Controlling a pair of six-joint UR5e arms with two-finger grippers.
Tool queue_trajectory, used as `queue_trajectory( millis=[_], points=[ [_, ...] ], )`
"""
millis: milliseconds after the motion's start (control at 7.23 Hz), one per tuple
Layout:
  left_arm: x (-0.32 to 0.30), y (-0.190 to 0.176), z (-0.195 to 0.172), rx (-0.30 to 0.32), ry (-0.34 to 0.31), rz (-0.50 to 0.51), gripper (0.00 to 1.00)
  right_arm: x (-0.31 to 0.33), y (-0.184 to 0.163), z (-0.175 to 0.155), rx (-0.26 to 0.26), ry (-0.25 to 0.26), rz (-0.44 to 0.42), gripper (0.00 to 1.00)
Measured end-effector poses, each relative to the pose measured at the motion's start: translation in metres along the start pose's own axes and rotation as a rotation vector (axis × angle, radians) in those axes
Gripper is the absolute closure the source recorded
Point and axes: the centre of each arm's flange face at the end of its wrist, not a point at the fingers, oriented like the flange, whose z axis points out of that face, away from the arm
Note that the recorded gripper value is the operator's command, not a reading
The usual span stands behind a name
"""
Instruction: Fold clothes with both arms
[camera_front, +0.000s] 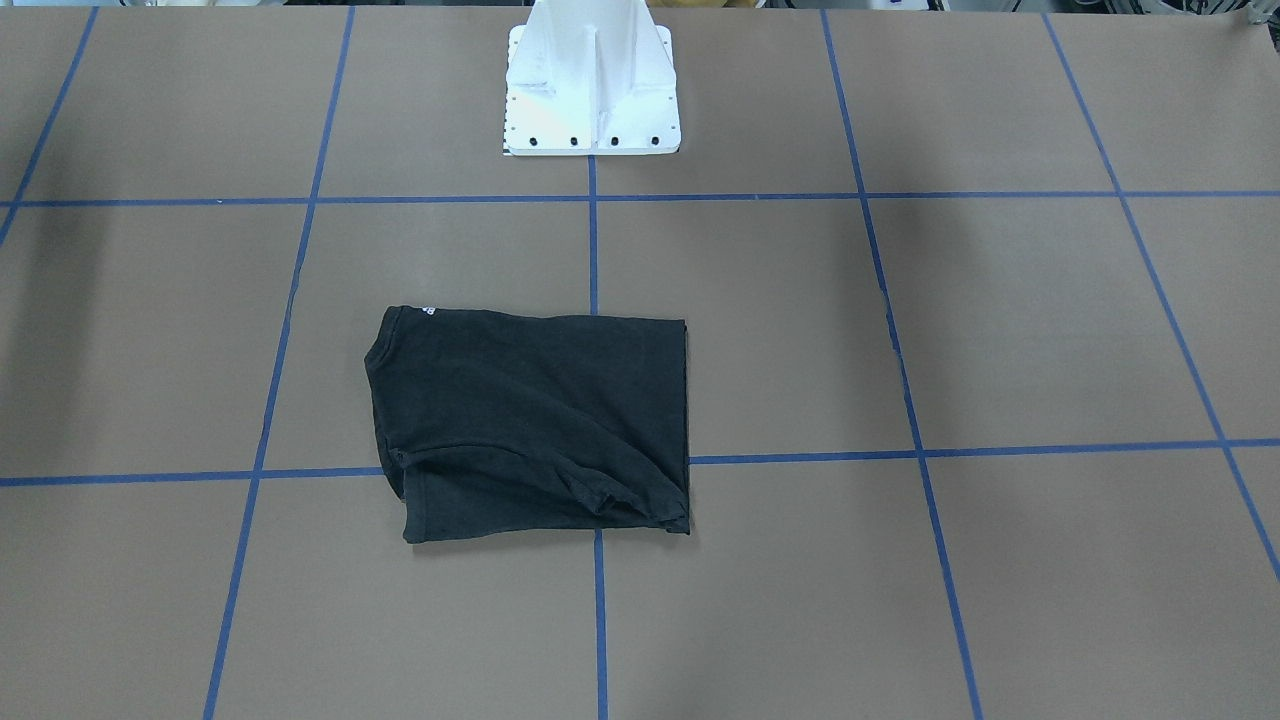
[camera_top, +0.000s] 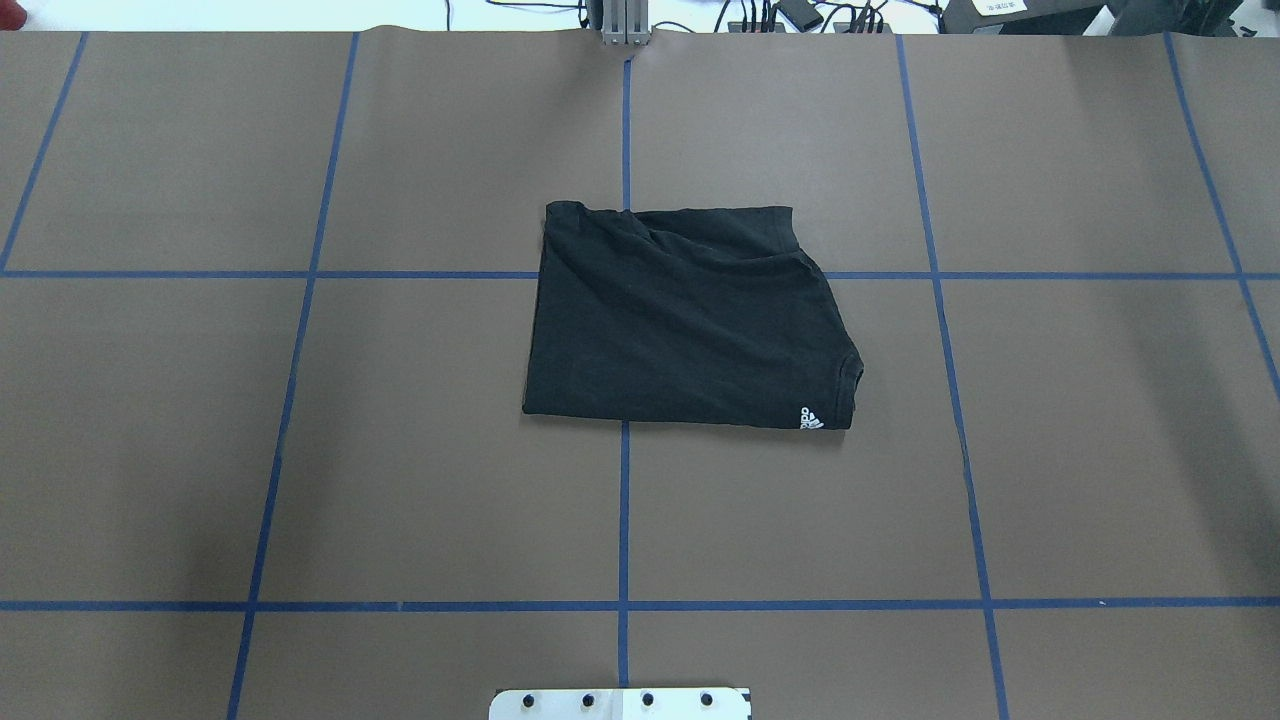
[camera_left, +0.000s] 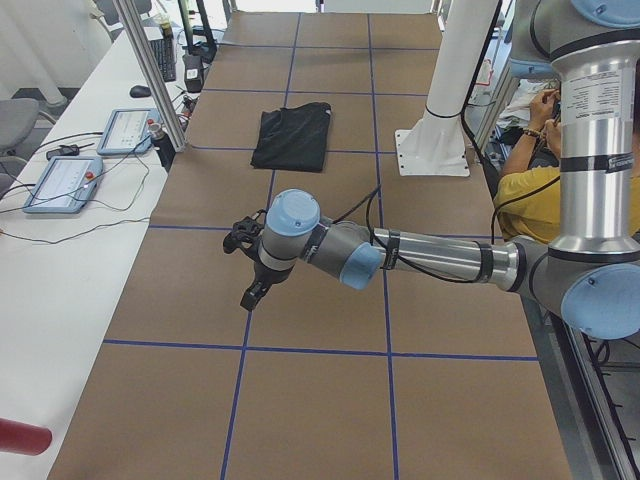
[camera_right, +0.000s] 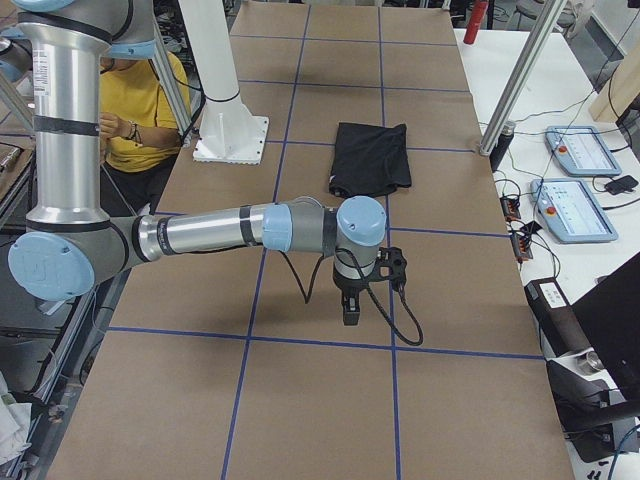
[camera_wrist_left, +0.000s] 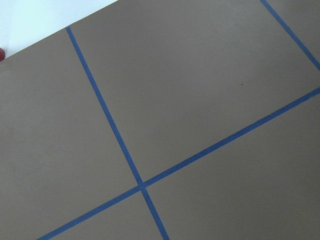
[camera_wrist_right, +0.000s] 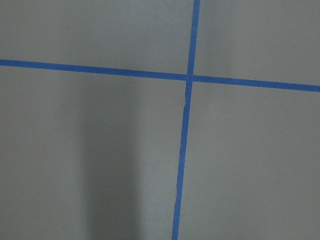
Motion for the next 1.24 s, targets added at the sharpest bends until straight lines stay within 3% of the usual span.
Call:
queue_trajectory(
  millis=[277,691,1244],
  points=[
    [0.002,0.008,-0.001,-0.014,0.005,-0.016,0.00,-0.002,-0.002,-0.001,0.001,0.012,-0.004,0.00],
    [0.001,0.031,-0.003,-0.097,0.015,-0.109,0.00,-0.008,-0.006,0.004,-0.010,0.020,-0.018,0.00],
    [0.000,0.034,-0.004,-0.109,0.015,-0.125,0.00,-0.015,-0.008,0.005,-0.008,0.018,-0.039,0.00]
  ],
)
